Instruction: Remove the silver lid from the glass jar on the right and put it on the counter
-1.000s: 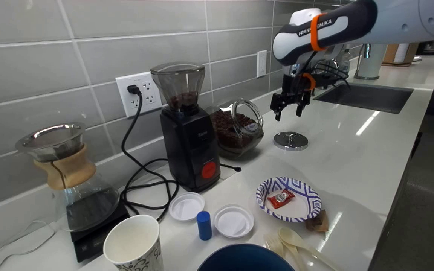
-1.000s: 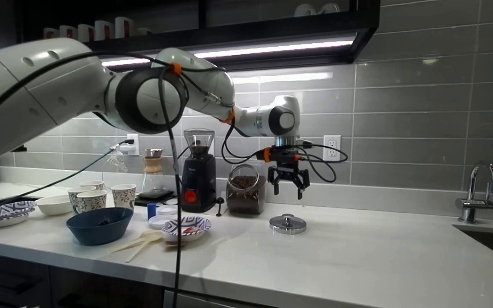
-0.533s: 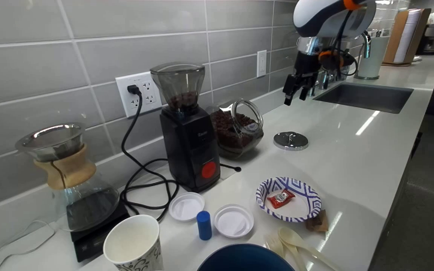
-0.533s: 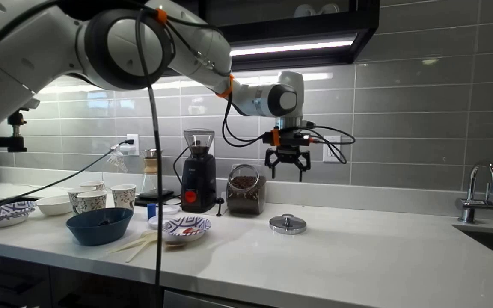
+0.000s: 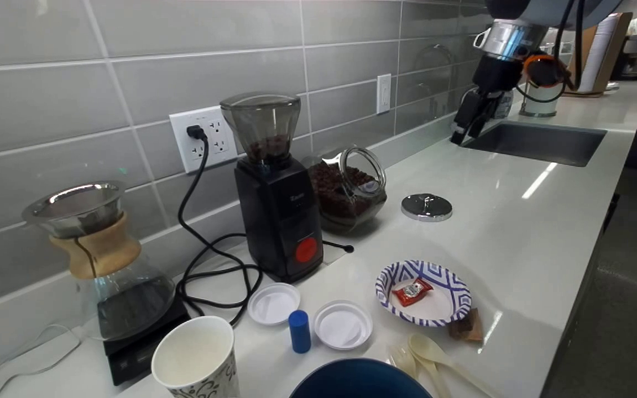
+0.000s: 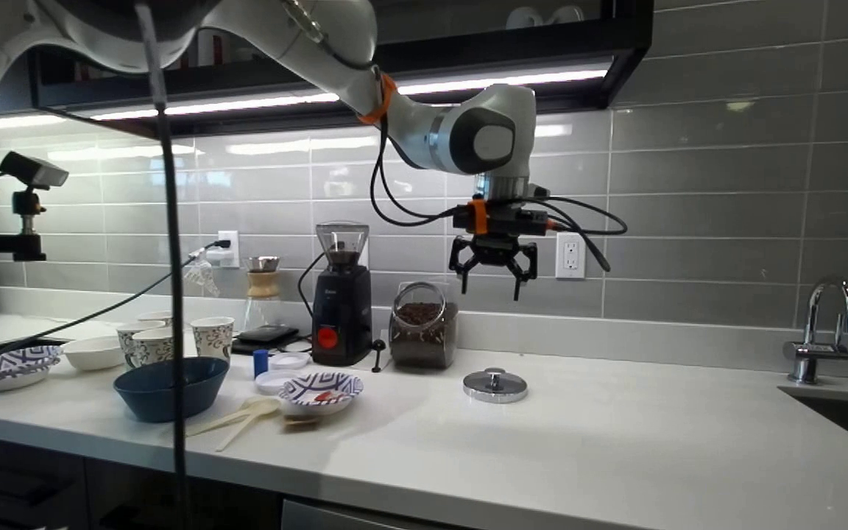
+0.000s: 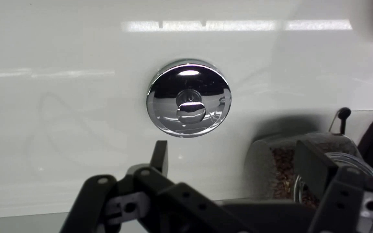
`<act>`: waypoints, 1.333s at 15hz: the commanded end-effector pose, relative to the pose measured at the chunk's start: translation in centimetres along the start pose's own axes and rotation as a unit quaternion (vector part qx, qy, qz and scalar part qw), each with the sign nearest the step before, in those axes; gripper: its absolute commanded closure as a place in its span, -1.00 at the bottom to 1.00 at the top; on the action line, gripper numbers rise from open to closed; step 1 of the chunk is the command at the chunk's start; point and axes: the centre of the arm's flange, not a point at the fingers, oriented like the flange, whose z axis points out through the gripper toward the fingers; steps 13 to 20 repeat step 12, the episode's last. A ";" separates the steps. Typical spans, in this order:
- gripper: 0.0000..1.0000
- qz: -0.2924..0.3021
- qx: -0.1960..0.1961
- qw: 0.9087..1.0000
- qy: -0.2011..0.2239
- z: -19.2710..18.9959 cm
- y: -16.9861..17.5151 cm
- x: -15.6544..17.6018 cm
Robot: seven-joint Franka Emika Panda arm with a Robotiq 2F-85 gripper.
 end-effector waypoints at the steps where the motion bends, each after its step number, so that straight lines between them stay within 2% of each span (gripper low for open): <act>1: -1.00 -0.030 -0.009 0.998 0.057 -2.7 -3.4 -7.1; 4: -1.00 -0.097 -0.026 0.990 0.095 -4.7 -3.7 -9.7; 6: -1.00 -0.154 -0.024 0.983 0.099 -5.9 -4.2 -11.8; 7: -1.00 -0.180 -0.011 0.979 0.094 -6.8 -4.6 -12.9; 8: -1.00 -0.135 -0.021 0.987 0.083 -5.2 -2.1 -7.5; 11: -1.00 -0.165 -0.021 0.983 0.081 -6.2 -3.8 -9.3; 20: -1.00 -0.168 -0.021 0.982 0.080 -6.3 -4.0 -9.5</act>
